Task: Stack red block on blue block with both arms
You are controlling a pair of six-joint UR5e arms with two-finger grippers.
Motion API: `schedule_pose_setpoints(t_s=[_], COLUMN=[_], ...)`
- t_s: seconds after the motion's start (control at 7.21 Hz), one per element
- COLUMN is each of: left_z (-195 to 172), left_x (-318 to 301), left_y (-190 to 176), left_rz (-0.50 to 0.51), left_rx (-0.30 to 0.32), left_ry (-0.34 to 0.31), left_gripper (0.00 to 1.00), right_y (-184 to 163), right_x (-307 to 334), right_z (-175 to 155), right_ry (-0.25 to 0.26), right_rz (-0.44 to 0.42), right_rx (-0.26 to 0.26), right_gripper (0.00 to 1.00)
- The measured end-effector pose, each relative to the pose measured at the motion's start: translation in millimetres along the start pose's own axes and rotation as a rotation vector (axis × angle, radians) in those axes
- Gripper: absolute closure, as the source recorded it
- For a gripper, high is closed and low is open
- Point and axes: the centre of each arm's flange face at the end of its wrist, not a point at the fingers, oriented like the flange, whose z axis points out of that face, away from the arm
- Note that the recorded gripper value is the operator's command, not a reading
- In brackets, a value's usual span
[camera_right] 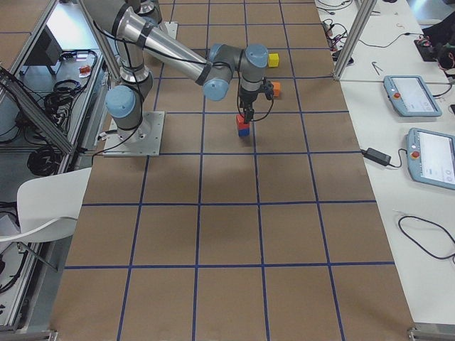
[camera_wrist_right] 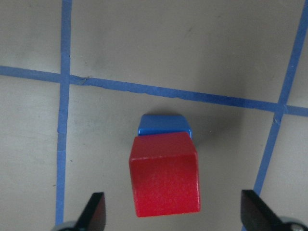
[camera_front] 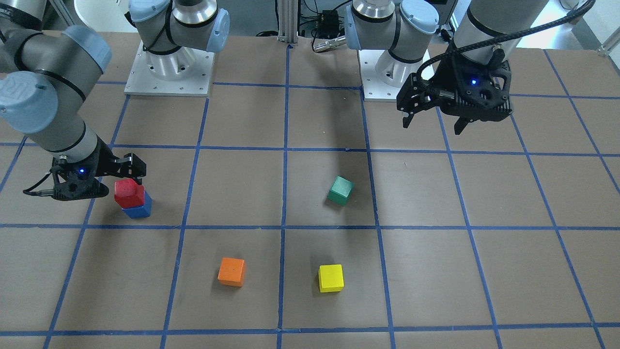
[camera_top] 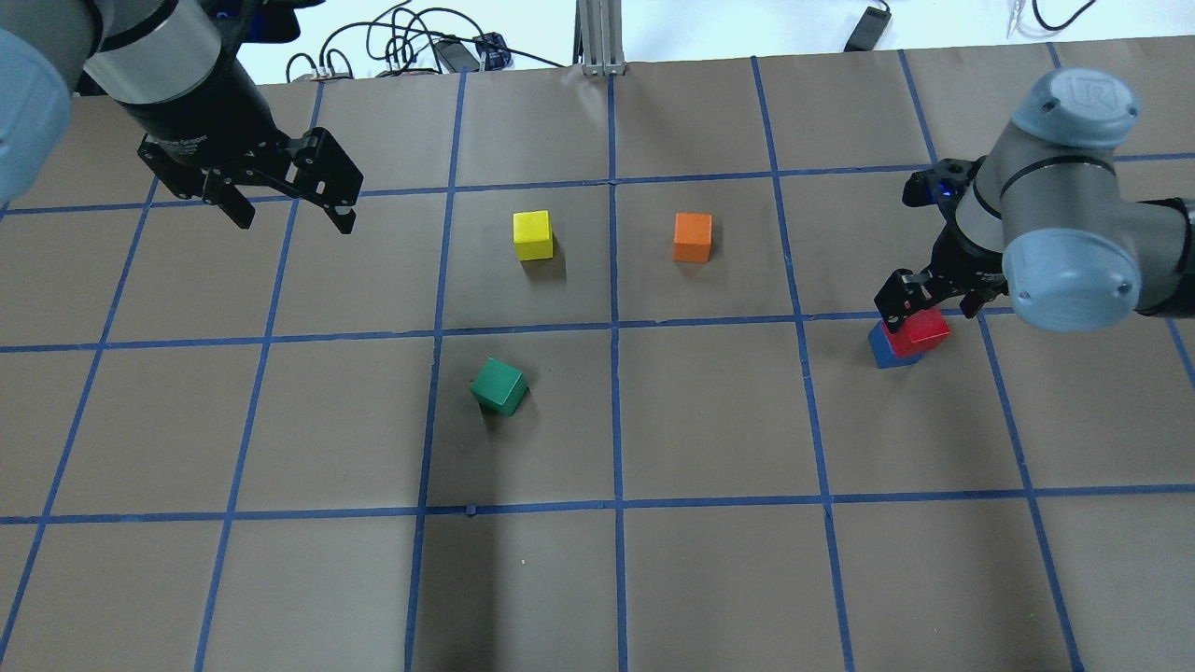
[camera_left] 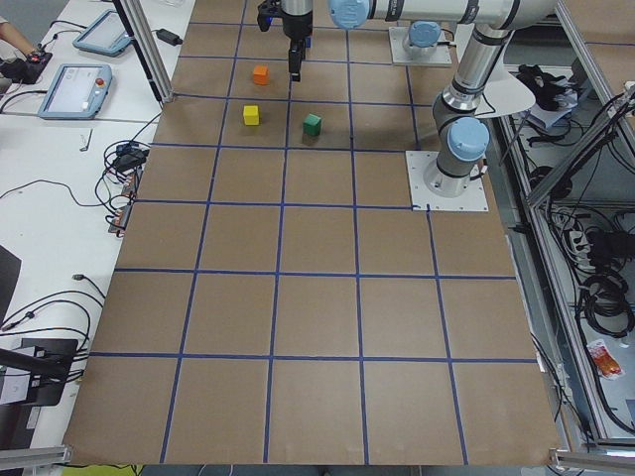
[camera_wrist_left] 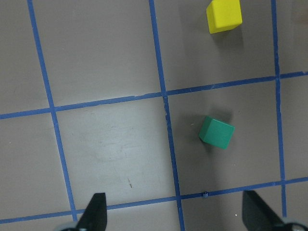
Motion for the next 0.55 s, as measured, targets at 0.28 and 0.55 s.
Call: schedule_pose_setpoints(t_s=[0.28, 0.55], left_z=[-0.1, -0.3], left_x=[0.0, 0.0], left_y=[-0.1, -0.1], left_rz=[0.0, -0.001], left_rx=[0.001, 0.001], left_ry=[0.0, 0.0], left_gripper=[0.0, 0.0], right_y=[0.2, 6.4], right_x=[-10.8, -63.4], right_z=[-64.6, -125.2], right_ry=[-0.011, 0.007], right_rz=[0.064, 0.111], right_rx=[-0.023, -0.011], right_gripper=[0.0, 0.0])
